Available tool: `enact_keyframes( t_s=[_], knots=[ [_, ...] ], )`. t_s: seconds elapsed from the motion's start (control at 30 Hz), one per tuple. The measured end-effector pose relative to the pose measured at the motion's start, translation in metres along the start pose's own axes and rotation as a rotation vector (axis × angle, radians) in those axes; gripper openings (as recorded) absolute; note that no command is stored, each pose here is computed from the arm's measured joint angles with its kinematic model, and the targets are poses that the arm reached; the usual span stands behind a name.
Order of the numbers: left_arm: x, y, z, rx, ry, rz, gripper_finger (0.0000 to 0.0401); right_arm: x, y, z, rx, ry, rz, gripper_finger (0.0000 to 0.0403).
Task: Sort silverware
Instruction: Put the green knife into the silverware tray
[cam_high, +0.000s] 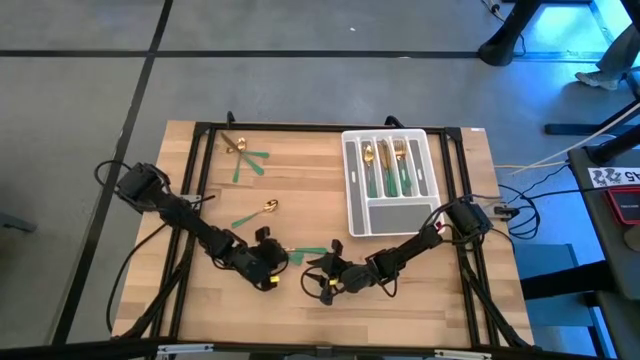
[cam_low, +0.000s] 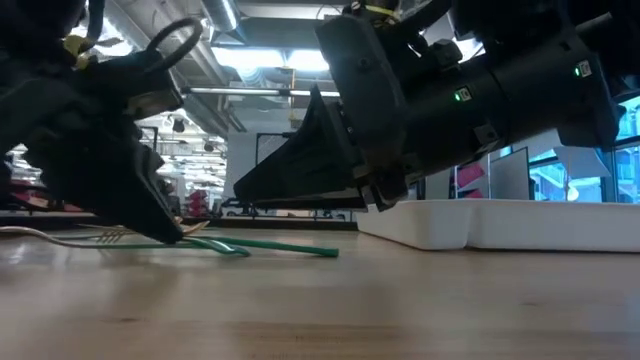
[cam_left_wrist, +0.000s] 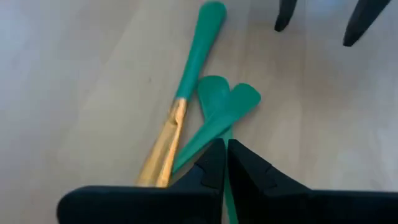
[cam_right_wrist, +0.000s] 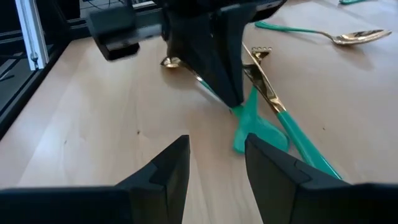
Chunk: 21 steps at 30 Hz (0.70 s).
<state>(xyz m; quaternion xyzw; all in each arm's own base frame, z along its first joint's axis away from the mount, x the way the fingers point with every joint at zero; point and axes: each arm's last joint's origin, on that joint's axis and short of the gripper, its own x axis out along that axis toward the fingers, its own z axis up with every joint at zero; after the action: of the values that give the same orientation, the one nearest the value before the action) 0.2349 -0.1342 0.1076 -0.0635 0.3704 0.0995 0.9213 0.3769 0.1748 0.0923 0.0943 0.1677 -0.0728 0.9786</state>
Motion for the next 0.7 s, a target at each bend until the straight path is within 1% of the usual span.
enact_keyframes(
  t_s=[0.13, 0.2, 0.3, 0.4, 0.47, 0.6, 0.7],
  knots=[
    [-0.003, 0.001, -0.008, -0.073, 0.074, 0.02, 0.001, 0.0, 0.0, 0.0, 0.001, 0.0, 0.0, 0.0152],
    [-0.006, -0.003, -0.011, -0.051, 0.099, -0.012, 0.001, 0.0, 0.0, 0.0, 0.002, 0.0, 0.0, 0.0152],
    [-0.01, -0.014, -0.015, 0.034, 0.126, -0.136, 0.0006, 0.0, 0.0, 0.0, 0.002, 0.0, 0.0, 0.0152],
    [-0.012, -0.02, -0.016, 0.083, 0.112, -0.19, 0.0002, 0.0, 0.0, 0.0, 0.002, 0.0, 0.0, 0.0152],
    [-0.011, -0.018, -0.013, 0.095, 0.092, -0.179, 0.0001, 0.0, 0.0, 0.0, 0.001, 0.0, 0.0, 0.0152],
    [-0.003, -0.005, -0.005, 0.075, 0.033, -0.055, 0.0002, 0.0, 0.0, 0.0, 0.001, -0.001, 0.0, 0.0152],
    [0.004, 0.001, 0.001, 0.085, 0.027, -0.055, 0.0001, 0.0, 0.0, 0.0, 0.001, -0.001, 0.0, 0.0152]
  ],
)
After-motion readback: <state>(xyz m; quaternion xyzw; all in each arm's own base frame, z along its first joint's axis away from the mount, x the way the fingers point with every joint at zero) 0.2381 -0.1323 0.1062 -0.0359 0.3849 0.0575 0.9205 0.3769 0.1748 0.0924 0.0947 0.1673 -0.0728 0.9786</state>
